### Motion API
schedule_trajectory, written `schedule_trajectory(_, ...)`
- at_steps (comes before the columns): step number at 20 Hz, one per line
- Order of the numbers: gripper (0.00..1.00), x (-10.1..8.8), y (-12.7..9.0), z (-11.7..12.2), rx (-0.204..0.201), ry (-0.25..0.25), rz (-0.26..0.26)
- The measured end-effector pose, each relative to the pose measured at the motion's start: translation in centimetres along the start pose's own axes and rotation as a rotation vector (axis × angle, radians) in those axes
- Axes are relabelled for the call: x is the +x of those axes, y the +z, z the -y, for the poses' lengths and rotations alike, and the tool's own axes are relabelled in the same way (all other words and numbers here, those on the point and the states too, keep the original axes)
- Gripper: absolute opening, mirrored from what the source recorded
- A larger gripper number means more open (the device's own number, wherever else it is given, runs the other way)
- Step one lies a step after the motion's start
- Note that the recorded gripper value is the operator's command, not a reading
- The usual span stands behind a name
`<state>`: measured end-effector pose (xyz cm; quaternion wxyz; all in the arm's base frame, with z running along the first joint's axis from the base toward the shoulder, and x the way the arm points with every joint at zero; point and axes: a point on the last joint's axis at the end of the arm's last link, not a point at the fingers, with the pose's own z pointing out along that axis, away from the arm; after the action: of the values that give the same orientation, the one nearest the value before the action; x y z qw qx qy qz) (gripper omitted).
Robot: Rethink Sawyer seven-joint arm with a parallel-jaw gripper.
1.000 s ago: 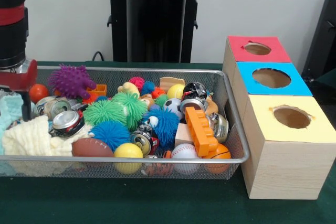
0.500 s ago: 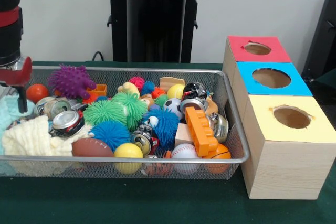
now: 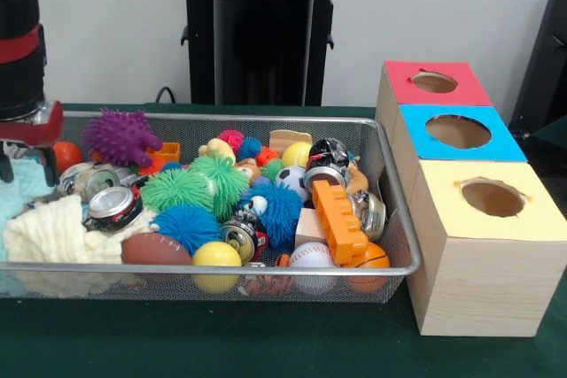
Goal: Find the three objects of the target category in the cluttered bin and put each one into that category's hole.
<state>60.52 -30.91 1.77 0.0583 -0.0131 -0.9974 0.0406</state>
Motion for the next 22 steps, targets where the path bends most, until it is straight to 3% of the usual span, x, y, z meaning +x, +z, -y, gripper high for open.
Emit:
schedule_trajectory(7,1.0,1.5,2.1,-1.5,-0.017,-0.04,-0.037)
schedule_trajectory(12,1.0,1.3,2.5,-1.8,-0.018,-0.055,-0.025)
schedule_trajectory(22,1.0,1.8,4.2,-1.0,0.062,-0.13,0.033)
